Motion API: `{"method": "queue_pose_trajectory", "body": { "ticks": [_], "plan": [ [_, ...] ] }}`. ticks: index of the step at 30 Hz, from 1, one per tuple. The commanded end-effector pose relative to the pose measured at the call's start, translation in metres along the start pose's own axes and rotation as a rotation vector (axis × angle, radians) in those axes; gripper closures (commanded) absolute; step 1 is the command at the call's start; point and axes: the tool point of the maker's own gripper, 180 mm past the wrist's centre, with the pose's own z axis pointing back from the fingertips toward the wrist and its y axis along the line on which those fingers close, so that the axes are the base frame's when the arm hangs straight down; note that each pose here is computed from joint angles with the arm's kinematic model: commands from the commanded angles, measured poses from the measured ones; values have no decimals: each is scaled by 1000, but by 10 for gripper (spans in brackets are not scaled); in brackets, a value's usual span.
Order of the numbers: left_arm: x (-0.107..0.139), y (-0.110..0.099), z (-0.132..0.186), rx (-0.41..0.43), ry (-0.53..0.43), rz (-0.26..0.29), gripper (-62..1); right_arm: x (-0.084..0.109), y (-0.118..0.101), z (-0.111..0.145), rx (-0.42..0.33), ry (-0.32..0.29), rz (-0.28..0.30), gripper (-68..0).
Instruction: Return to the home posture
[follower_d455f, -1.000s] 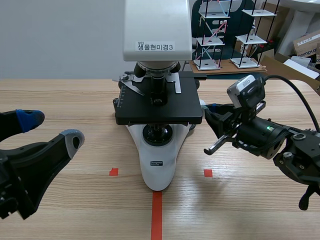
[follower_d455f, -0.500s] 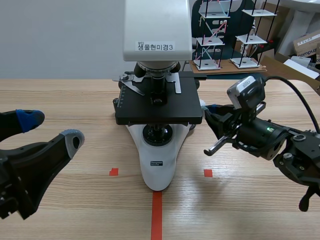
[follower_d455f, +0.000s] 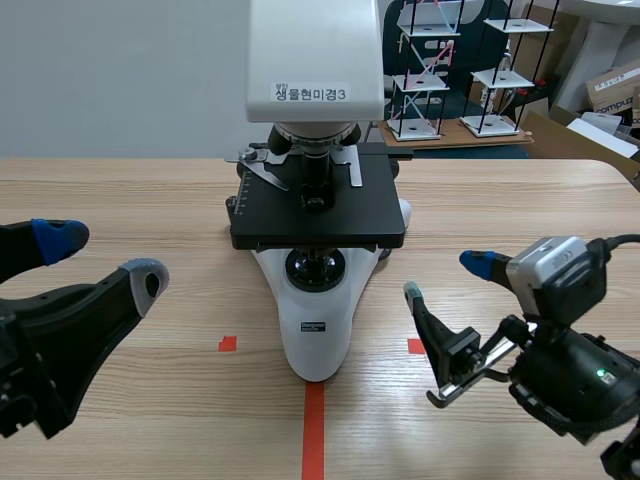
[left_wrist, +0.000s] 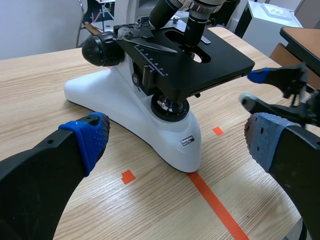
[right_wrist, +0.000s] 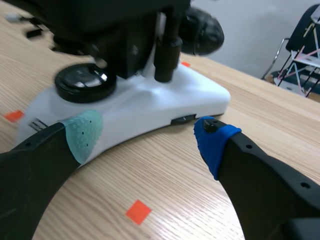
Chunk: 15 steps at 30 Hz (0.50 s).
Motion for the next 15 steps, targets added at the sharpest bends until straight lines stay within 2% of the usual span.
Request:
{"method": "queue_pose_trajectory", "body": {
  "ticks": [1,4,6,11,15],
  "plan": [
    [7,-2,0,-3,-28,5,-566,18,0,4,-3,-43,11,-462],
    [7,-2,0,-3,-28,5,-566,26,15,18,19,-4,24,-554],
    [7,-2,0,-3,-28,5,-566,28,25,27,34,40,25,-563],
    [7,-2,0,-3,-28,5,-566,45,54,49,90,80,2,-565],
    [7,-2,0,-3,-28,5,-566,54,62,61,106,108,1,-567]
  ]
}}
